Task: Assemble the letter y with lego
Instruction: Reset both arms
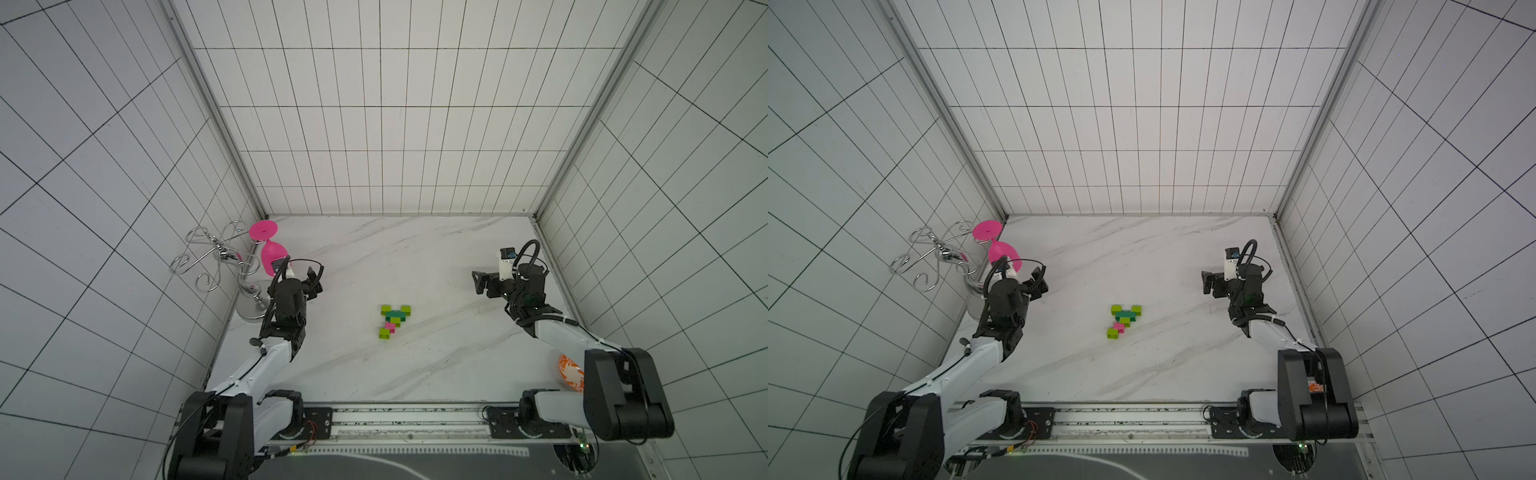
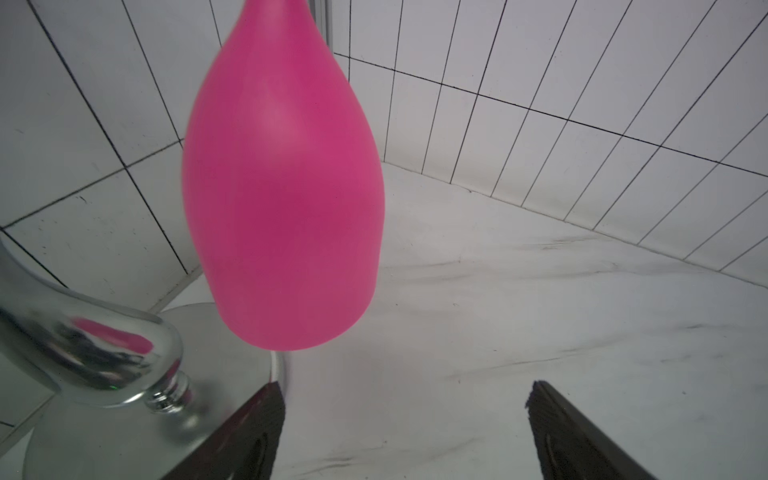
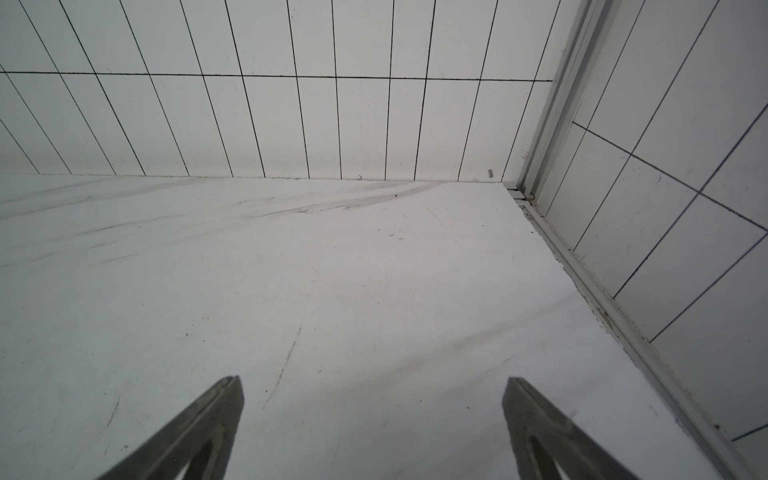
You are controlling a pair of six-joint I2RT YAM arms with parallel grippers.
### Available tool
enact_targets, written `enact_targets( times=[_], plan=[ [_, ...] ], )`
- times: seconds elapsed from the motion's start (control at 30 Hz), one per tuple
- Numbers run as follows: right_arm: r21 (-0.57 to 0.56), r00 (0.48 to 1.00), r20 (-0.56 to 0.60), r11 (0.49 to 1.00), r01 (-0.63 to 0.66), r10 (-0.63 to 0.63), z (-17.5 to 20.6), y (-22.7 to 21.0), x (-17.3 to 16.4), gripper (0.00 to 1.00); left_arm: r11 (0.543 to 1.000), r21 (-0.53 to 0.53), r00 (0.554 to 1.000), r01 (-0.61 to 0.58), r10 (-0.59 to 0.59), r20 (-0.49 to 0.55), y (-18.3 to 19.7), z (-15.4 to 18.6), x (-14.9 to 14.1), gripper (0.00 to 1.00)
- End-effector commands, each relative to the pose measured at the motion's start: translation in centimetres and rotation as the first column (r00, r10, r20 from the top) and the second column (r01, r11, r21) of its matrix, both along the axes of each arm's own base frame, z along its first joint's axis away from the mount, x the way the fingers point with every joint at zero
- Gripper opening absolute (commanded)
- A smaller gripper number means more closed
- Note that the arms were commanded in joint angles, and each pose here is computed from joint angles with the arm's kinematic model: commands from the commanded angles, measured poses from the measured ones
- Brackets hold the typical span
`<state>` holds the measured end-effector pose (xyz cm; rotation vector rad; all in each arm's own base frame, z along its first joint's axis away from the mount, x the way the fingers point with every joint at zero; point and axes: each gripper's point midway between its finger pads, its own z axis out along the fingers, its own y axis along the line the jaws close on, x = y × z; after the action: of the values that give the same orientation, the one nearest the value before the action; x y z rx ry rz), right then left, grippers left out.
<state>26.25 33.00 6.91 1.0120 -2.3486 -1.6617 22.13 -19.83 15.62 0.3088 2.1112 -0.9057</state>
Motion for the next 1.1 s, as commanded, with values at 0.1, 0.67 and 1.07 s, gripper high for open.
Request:
enact_targets(
  times=[0.1, 0.67, 1.07],
  plan=[
    [0.042, 1.0, 0.023, 0.999, 0.006, -0.007, 1.8, 0.8, 1.8, 0.26, 1.0, -0.021, 0.998, 0.016, -0.015, 0.056, -0.4, 1.5, 0.2, 0.63],
    [-0.043, 1.0, 0.013, 0.999, 0.024, -0.024, 0.3, 0.6, 2.6, 0.39, 0.999, -0.042, 0.996, 0.026, -0.022, 0.085, -0.4, 2.4, 0.0, 0.63],
    [-0.124, 0.998, 0.046, 0.991, 0.058, -0.053, -0.6, -0.2, 3.6, 0.45, 0.998, -0.048, 0.996, 0.027, -0.023, 0.083, -0.4, 2.4, -0.1, 0.63]
  ],
)
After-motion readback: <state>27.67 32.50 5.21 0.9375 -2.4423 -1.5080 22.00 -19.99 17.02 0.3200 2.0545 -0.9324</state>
